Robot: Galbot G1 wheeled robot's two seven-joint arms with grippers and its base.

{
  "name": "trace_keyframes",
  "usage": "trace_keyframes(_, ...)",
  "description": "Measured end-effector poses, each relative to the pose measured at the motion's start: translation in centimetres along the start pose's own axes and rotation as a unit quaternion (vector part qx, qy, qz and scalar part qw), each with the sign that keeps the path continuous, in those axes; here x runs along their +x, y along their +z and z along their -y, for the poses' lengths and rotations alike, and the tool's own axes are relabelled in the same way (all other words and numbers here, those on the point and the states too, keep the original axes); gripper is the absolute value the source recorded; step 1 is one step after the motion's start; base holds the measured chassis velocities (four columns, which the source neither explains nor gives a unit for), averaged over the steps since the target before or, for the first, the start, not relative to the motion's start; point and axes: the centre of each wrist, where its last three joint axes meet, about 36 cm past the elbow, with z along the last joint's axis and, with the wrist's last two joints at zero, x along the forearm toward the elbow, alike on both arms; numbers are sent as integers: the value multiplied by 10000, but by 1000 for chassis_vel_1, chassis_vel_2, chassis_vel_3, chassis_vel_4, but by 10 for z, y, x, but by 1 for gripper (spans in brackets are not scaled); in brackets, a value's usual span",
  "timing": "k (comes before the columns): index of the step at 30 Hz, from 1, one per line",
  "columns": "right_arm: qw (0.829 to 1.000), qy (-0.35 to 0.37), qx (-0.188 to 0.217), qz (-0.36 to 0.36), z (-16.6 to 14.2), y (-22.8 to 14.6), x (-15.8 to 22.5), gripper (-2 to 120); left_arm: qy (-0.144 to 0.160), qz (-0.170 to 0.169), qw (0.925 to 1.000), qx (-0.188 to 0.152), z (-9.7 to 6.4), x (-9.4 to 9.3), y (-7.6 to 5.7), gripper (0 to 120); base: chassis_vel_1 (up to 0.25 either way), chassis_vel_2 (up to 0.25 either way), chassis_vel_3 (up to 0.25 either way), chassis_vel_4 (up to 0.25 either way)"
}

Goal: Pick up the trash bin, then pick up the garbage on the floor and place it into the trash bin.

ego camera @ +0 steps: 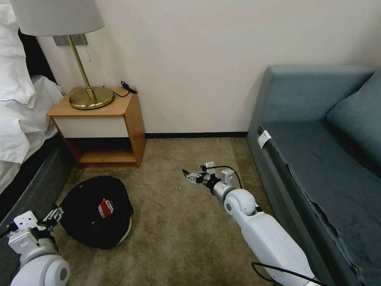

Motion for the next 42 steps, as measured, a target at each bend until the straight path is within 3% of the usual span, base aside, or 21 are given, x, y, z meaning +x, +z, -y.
trace_keyframes(2,9999,91,-97,100,1,2,3,100,615,288,9976,-167,-3,-4,5,100,0,0,0,0)
trace_keyframes(3,9999,91,-97,100,1,2,3,100,615,288,9976,-167,-3,-4,5,100,0,0,0,0)
trace_keyframes(5,9995,151,-221,195,1,3,7,100,1205,471,9909,-383,-7,-4,9,100,0,0,0,0)
trace_keyframes(6,9995,151,-221,195,1,3,7,100,1205,471,9909,-383,-7,-4,9,100,0,0,0,0)
trace_keyframes(8,9986,268,-360,282,3,6,11,100,2011,675,9750,-658,-7,-3,17,100,0,0,0,0)
trace_keyframes(9,9986,268,-360,282,3,6,11,100,2011,675,9750,-658,-7,-3,17,100,0,0,0,0)
trace_keyframes(10,9981,342,-406,319,4,9,13,100,2364,814,9655,-723,-4,-4,22,100,0,0,0,0)
trace_keyframes(11,9981,342,-406,319,4,9,13,100,2364,814,9655,-723,-4,-4,22,100,0,0,0,0)
trace_keyframes(12,9976,414,-435,350,7,12,16,100,2597,915,9586,-722,3,-6,25,100,0,0,0,0)
trace_keyframes(14,9970,512,-445,377,11,18,19,100,2817,966,9525,-641,16,-7,26,100,0,0,0,0)
trace_keyframes(24,9938,856,-562,424,32,48,24,100,3340,936,9367,-476,61,-1,29,100,0,0,0,0)
trace_keyframes(36,9820,1262,-1126,838,48,49,14,100,3376,940,9353,-492,81,-2,33,100,0,0,0,0)
trace_keyframes(42,9798,1324,-1229,861,49,51,14,100,3369,910,9358,-497,83,-2,34,100,0,0,0,0)
